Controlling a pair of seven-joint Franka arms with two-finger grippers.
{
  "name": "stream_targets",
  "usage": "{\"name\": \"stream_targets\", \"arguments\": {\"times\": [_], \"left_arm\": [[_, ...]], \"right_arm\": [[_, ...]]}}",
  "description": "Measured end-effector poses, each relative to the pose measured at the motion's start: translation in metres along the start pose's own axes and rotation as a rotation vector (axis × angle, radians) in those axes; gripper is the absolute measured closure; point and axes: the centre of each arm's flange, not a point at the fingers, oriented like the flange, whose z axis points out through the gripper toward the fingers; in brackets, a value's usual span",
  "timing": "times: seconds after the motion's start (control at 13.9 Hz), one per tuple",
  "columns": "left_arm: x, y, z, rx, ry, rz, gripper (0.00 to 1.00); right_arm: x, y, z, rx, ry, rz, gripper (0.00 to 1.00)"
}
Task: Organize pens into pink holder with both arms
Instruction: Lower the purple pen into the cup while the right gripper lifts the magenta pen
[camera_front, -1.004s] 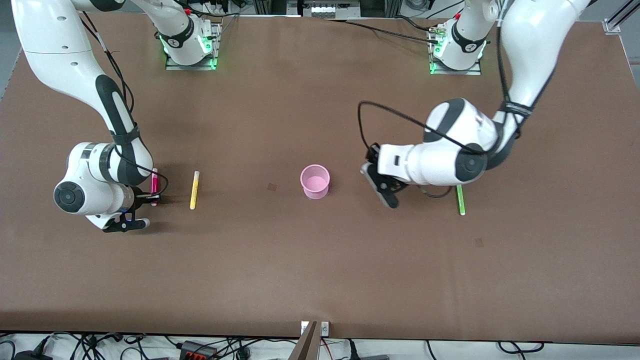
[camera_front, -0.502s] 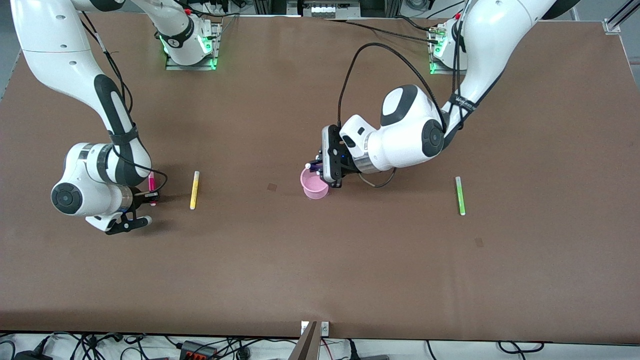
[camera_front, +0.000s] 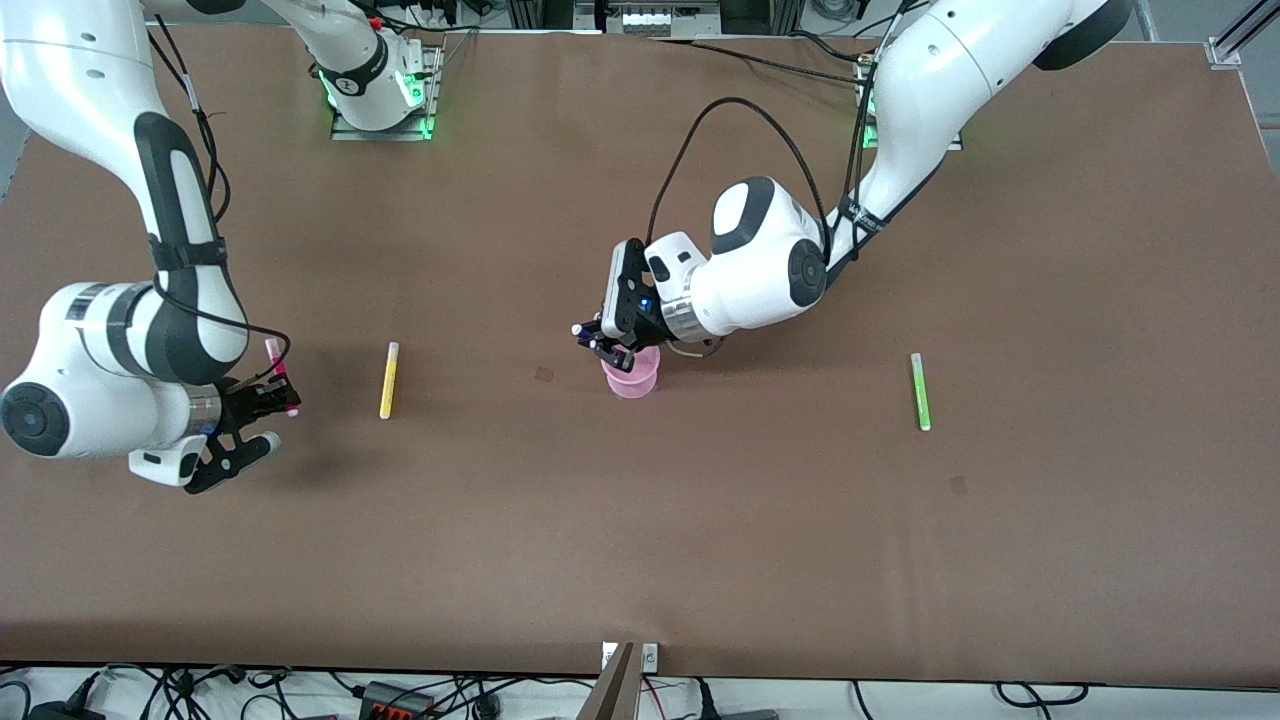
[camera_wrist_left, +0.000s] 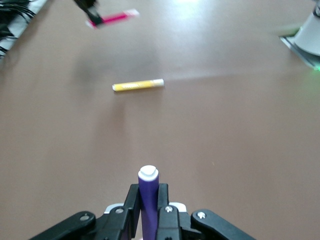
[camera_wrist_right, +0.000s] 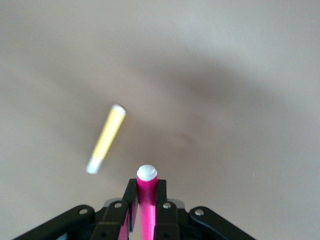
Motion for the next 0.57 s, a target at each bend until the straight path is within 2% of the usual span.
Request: {"name": "stream_targets", "arguments": {"times": [0.14,0.43,0.57], "left_arm": [[-0.013,0.002,0.004,-0.012,-0.01,0.012,0.82],[-0.028,0.001,0.006,-0.016,-0.024,0.033,0.82],[-0.036,0.001,0.008,-0.02,-0.033,0.025,0.82]], "right_arm": [[0.014,-0.025,-0.025,0.001,0.051,-0.071,0.82],[0.033,-0.064,-0.033,0.101,0.136,-0.209,0.82],[0.041,-0.074,-0.033,0.115,0.171,-0.288,0.82]]}}
